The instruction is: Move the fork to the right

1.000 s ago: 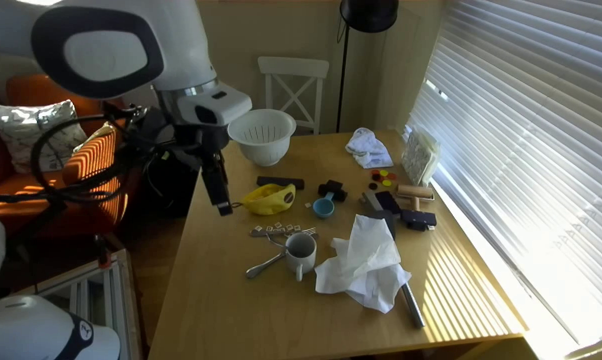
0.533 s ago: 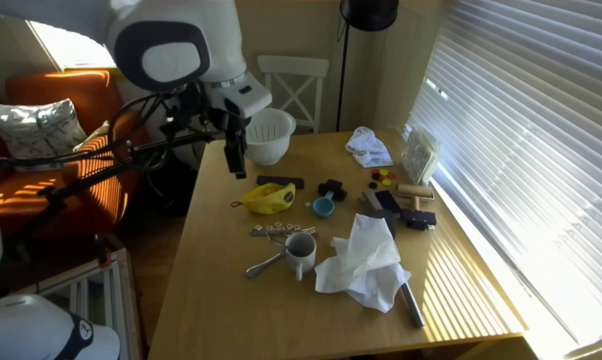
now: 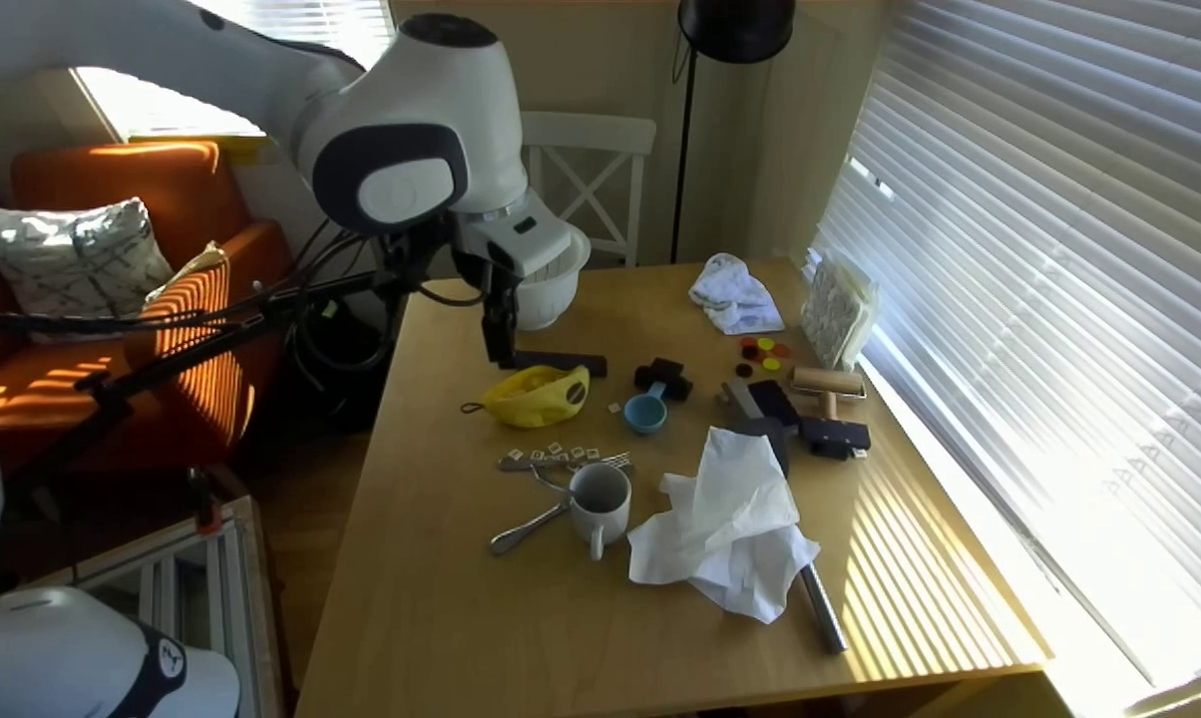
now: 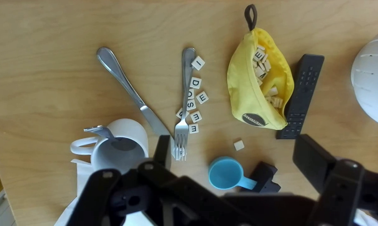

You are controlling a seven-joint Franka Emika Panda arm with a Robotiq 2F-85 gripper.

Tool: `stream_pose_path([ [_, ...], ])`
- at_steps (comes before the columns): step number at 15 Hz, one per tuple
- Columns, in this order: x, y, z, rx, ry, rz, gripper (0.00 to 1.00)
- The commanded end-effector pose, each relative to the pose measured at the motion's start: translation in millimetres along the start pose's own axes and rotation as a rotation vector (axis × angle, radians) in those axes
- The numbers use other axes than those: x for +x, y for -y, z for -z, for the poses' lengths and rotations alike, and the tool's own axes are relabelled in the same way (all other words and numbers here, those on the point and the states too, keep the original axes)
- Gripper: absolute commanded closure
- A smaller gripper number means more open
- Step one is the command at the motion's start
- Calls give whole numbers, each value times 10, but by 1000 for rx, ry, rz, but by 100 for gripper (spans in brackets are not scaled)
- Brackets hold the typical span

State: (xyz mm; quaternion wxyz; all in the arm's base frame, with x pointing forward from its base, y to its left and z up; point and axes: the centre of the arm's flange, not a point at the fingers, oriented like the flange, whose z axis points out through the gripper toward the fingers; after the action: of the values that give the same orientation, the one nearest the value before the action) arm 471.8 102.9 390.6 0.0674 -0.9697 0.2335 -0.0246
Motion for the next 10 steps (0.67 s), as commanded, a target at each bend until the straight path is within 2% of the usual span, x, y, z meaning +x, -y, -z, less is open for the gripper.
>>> stream_pose_path([
  [1,15,78,-220,42,9,14,0],
  [5,-18,250,-784,69,8,-3,0],
  [8,-23,215,-1138,47,-28,-34,0],
  [10,6,96,-1343,29,-62,-106,0],
])
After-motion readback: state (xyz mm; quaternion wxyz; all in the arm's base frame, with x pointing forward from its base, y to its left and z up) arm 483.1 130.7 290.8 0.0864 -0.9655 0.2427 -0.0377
